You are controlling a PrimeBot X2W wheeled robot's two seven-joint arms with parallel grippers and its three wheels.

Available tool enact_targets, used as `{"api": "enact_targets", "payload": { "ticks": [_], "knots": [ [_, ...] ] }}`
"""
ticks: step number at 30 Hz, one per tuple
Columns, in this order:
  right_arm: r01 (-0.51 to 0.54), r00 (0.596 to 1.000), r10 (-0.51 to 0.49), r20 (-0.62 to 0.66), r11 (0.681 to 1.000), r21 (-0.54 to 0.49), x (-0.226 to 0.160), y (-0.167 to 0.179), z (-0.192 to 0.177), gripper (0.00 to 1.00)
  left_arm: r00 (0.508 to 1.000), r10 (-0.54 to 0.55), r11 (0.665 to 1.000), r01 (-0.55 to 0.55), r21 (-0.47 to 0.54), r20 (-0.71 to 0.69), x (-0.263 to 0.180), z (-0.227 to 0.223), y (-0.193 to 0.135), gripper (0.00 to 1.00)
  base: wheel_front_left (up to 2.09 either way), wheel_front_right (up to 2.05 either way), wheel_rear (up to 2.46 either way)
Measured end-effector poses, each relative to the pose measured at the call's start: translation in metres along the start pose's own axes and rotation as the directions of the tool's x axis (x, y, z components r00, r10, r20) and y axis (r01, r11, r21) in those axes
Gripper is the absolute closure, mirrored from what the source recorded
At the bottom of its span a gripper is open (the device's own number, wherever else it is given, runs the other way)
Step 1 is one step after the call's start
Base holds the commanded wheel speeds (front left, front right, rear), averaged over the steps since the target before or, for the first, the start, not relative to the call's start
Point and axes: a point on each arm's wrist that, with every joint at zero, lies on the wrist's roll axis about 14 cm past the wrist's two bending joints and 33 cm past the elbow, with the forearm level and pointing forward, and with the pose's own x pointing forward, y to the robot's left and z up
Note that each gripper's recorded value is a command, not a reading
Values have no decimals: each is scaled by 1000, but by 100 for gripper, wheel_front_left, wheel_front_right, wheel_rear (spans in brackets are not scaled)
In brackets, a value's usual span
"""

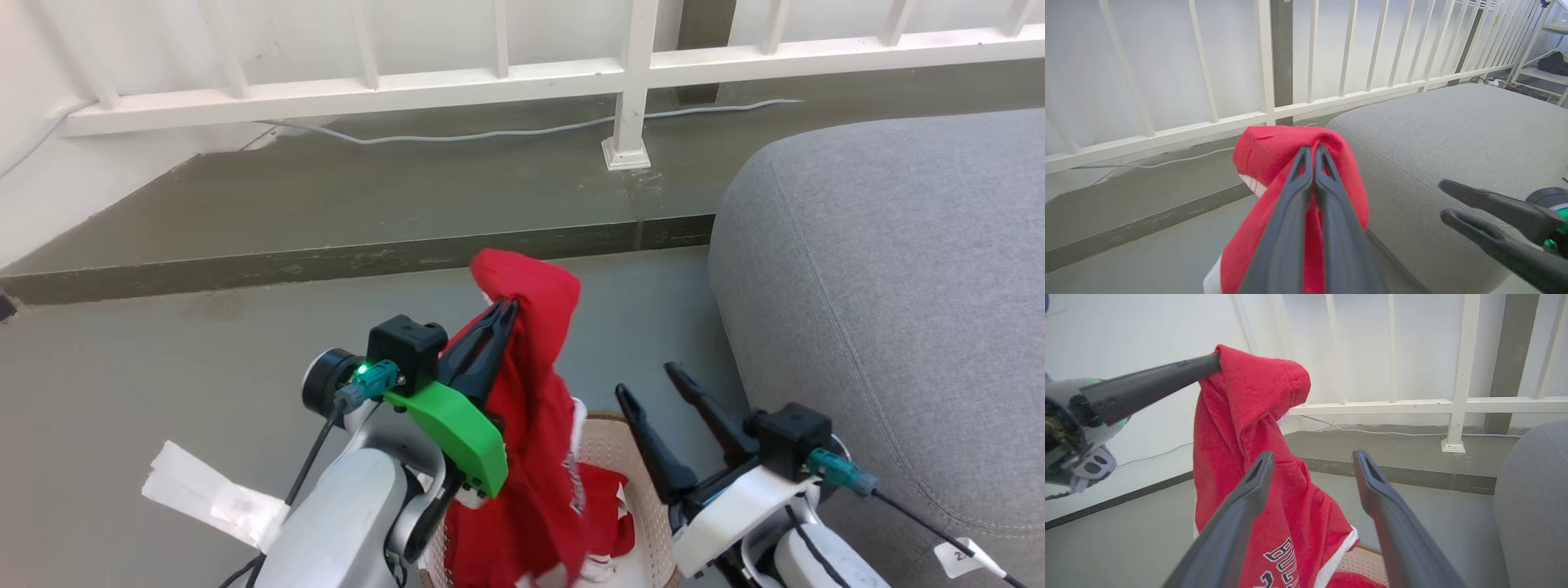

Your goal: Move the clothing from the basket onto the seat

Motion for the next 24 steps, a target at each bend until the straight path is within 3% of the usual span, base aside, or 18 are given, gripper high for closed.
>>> {"api": "enact_targets", "payload": {
  "ticks": [15,22,23,24],
  "knots": [
    [-124,991,125,-46,992,31,1,42,-14,0,992,-126,992,126,-10,-11,-11,7,-48,100,0,0,0],
    [-142,987,145,-67,989,43,8,45,-18,0,986,-165,986,164,-44,-19,-15,8,-63,100,0,0,0],
    [-143,987,146,-69,989,45,9,45,-18,18,986,-168,985,167,-46,-15,-16,9,-64,100,0,0,0],
    [-146,986,149,-73,988,45,9,46,-19,60,985,-173,984,172,-47,-16,-16,10,-66,100,0,0,0]
  ]
}}
